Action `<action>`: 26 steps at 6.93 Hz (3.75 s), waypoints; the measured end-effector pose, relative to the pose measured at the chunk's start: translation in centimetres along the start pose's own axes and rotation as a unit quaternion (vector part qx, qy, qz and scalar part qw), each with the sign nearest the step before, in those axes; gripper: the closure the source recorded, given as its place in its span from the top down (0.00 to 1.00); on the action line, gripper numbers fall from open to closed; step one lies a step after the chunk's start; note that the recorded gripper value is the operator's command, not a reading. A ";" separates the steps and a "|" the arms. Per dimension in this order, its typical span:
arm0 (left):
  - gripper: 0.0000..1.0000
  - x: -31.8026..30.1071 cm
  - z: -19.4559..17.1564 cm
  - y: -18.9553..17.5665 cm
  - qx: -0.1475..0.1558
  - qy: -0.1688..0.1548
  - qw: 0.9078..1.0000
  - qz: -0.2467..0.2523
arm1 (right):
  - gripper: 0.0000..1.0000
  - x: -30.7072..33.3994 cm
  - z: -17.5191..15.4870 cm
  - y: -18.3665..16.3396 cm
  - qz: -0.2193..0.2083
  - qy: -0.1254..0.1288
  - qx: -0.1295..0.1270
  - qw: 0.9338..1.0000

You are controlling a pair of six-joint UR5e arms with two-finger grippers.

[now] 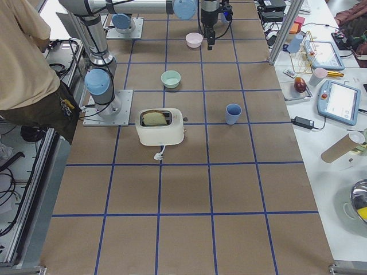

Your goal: Stack blue cups with both arms

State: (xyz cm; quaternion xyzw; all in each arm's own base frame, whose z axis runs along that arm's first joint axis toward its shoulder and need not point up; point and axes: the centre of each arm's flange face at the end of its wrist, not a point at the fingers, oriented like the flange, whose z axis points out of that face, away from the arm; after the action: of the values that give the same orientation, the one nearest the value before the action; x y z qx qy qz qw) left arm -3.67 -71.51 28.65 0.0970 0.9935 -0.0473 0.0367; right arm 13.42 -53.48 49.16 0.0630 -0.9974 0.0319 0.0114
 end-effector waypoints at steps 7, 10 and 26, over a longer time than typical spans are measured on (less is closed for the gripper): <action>0.00 29.2 -4.5 -1.4 0.089 0.102 0.984 -0.116 | 1.00 18.5 5.0 -1.9 0.039 0.011 -0.013 0.999; 0.00 31.5 -3.5 -5.8 0.103 0.104 0.983 -0.111 | 1.00 24.4 10.5 -7.8 0.020 0.024 -0.008 0.999; 0.90 22.0 -25.3 12.9 -0.139 0.021 0.985 -0.105 | 0.08 27.9 25.1 -12.4 0.008 -0.033 -0.062 0.997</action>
State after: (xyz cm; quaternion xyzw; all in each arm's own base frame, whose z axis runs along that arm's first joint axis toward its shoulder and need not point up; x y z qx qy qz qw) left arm -24.28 -52.18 50.85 -0.0125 0.9956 0.0893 0.0236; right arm -13.15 -70.89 25.68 0.0549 -0.9978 -0.0322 -0.0181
